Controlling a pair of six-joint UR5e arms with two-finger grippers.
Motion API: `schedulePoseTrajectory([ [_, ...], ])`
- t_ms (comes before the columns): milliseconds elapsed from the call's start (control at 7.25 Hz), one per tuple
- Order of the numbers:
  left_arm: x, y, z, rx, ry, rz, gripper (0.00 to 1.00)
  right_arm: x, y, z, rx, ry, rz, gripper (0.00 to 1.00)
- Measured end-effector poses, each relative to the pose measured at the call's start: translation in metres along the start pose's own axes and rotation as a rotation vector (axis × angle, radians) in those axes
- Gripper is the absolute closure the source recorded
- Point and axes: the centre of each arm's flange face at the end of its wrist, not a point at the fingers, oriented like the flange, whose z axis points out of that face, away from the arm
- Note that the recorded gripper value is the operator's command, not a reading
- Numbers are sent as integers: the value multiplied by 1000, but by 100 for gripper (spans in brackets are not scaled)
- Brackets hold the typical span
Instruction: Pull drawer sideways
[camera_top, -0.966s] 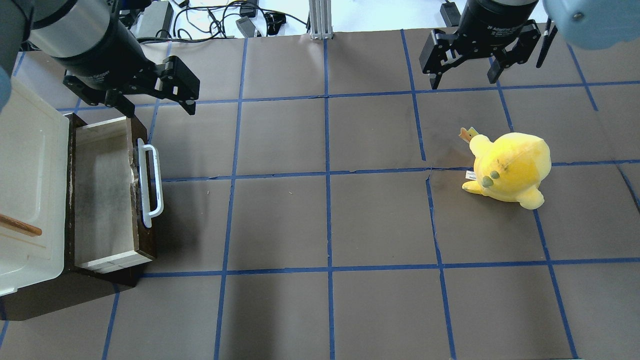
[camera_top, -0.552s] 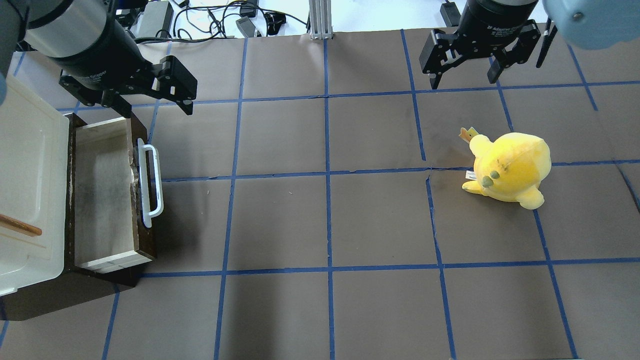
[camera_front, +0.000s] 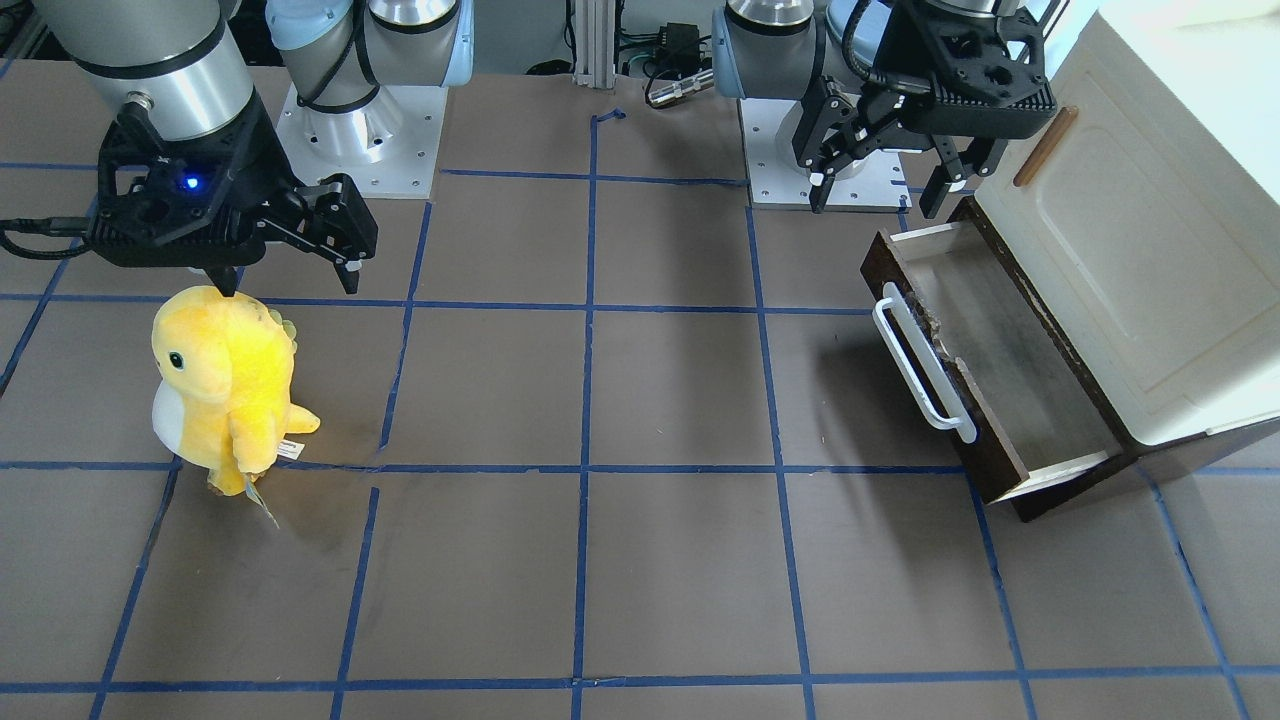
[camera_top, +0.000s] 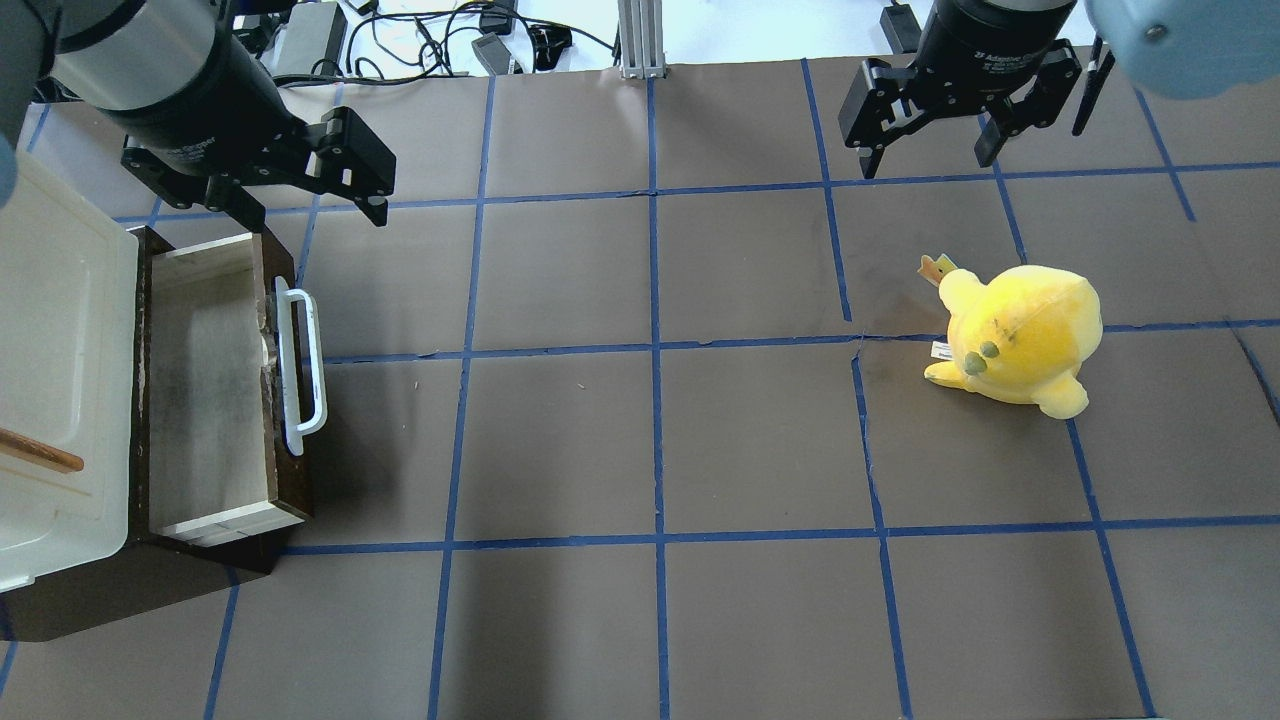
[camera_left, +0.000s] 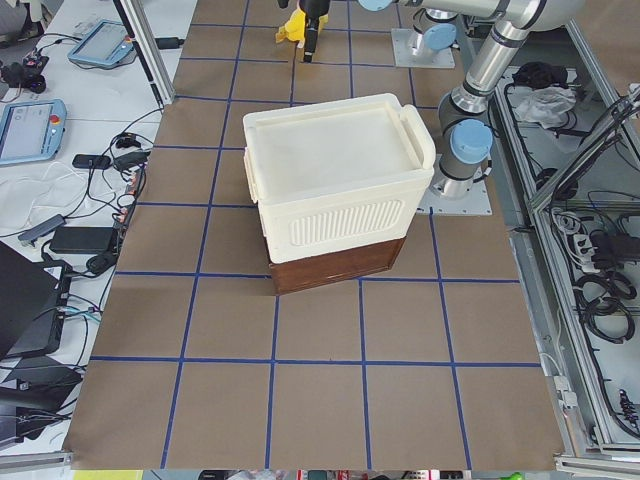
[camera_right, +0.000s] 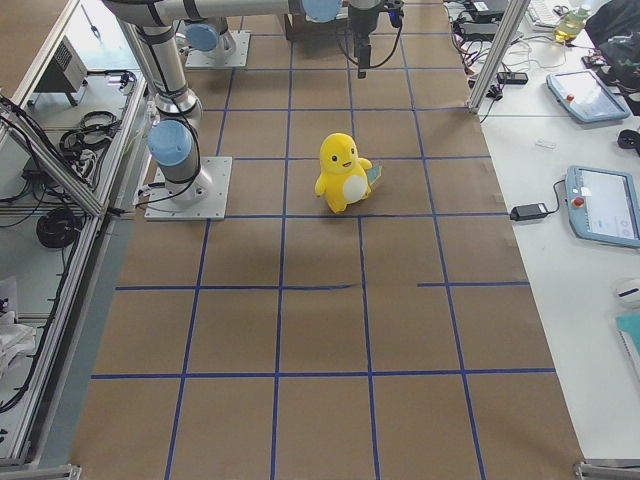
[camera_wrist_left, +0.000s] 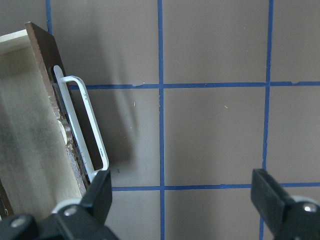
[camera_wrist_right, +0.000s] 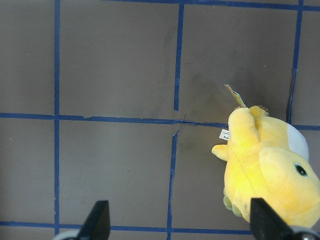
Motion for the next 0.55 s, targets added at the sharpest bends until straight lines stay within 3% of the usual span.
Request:
schedulePoseTrajectory([
  [552, -6, -17, 0, -14, 1, -14, 0, 0, 0, 0, 0, 0, 1, 0],
])
